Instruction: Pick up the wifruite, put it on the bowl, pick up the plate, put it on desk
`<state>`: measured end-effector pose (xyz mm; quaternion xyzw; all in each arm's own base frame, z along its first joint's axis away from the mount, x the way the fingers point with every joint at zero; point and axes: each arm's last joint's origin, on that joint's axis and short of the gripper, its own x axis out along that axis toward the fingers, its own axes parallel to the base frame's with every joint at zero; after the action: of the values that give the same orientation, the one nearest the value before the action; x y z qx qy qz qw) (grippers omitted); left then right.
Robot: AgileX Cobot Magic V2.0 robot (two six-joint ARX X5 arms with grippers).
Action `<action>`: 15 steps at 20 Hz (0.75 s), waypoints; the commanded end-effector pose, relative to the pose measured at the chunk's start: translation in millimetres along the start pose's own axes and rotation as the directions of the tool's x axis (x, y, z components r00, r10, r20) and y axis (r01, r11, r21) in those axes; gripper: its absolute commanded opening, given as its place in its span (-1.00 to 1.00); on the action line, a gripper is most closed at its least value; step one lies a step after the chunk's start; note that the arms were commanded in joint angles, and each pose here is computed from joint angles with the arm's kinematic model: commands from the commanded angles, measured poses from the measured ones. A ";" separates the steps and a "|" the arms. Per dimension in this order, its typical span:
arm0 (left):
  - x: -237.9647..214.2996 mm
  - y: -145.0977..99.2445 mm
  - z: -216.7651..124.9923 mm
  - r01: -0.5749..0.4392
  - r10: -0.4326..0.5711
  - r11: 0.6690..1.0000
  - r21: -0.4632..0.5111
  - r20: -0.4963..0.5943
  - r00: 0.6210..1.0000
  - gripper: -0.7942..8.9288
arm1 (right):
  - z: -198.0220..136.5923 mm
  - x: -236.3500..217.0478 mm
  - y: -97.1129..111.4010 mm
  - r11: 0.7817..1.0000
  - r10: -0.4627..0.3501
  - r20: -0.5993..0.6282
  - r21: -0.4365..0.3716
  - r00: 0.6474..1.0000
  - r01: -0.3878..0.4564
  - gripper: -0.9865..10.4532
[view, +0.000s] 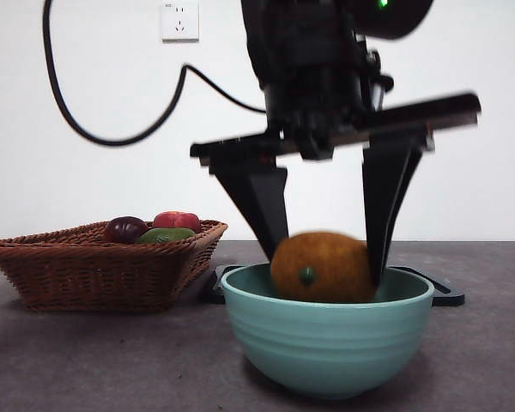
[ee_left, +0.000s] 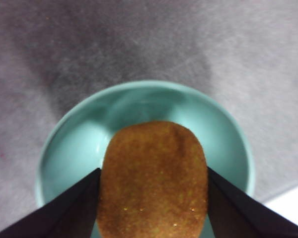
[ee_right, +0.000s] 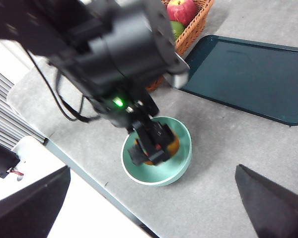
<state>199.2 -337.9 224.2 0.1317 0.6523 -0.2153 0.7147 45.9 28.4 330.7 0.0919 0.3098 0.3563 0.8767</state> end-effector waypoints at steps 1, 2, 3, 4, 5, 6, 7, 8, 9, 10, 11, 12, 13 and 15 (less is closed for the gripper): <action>17.2 -7.5 4.3 -0.021 0.022 1.000 0.009 -0.025 0.999 -0.27 | 3.4 -2.9 2.4 1.000 0.007 0.016 -0.021 1.000 -0.007 0.33; 21.3 -7.6 4.7 -0.027 0.027 1.000 0.010 -0.034 0.999 -0.27 | 3.4 -2.9 2.4 1.000 0.007 0.016 -0.021 1.000 -0.007 0.33; 24.1 -7.8 5.0 -0.030 0.031 0.999 0.010 -0.040 0.999 -0.27 | 3.4 -2.9 2.4 1.000 0.007 0.016 -0.020 1.000 -0.007 0.33; 25.6 -7.9 5.3 -0.031 0.031 0.999 0.010 -0.042 0.999 -0.27 | 3.4 -2.9 2.4 1.000 0.006 0.016 -0.021 1.000 -0.006 0.33; 27.3 -8.2 5.5 -0.032 0.033 0.999 0.010 -0.044 0.999 -0.27 | 3.4 -2.9 2.4 1.000 0.007 0.016 -0.021 1.000 -0.007 0.33; 27.8 -7.9 5.4 -0.034 0.035 0.999 0.010 -0.047 0.998 -0.27 | 3.4 -2.9 2.4 1.000 0.007 0.016 -0.021 1.000 -0.007 0.33; 28.2 -7.9 5.3 -0.036 0.036 0.999 0.010 -0.050 0.998 -0.27 | 3.4 -2.9 2.4 1.000 0.006 0.016 -0.021 1.000 -0.006 0.33; 28.3 -7.9 5.3 -0.036 0.036 0.999 0.011 -0.050 0.998 -0.27 | 3.4 -2.9 2.4 1.000 0.006 0.016 -0.021 1.000 -0.006 0.33; 28.5 -7.8 5.1 -0.036 0.037 0.999 0.015 -0.053 0.998 -0.27 | 3.4 -2.9 2.4 1.000 0.007 0.016 -0.021 1.000 -0.007 0.33; 29.6 -7.6 4.4 -0.035 0.036 0.999 0.018 -0.068 0.997 -0.27 | 3.4 -2.9 2.4 1.000 0.007 0.016 -0.021 1.000 -0.007 0.33; 30.6 -7.2 3.8 -0.040 0.041 0.999 0.019 -0.077 0.996 -0.27 | 3.4 -2.9 2.4 1.000 0.007 0.016 -0.021 1.000 -0.007 0.33; 32.7 -7.3 3.9 -0.041 0.043 0.999 0.020 -0.083 0.996 -0.27 | 3.4 -2.9 2.4 1.000 0.007 0.016 -0.021 1.000 -0.007 0.33; 32.7 -7.4 3.9 -0.040 0.041 0.999 0.022 -0.083 0.996 -0.26 | 3.4 -2.9 2.4 1.000 0.007 0.016 -0.021 1.000 -0.007 0.33; 32.7 -8.0 5.0 -0.033 0.035 0.999 0.028 -0.072 0.997 -0.24 | 3.4 -2.9 2.4 1.000 0.007 0.015 -0.020 1.000 -0.006 0.33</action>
<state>202.6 -343.9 198.0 0.1515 0.6735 -0.1988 0.6957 45.9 28.4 330.7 0.0917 0.3098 0.3564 0.8767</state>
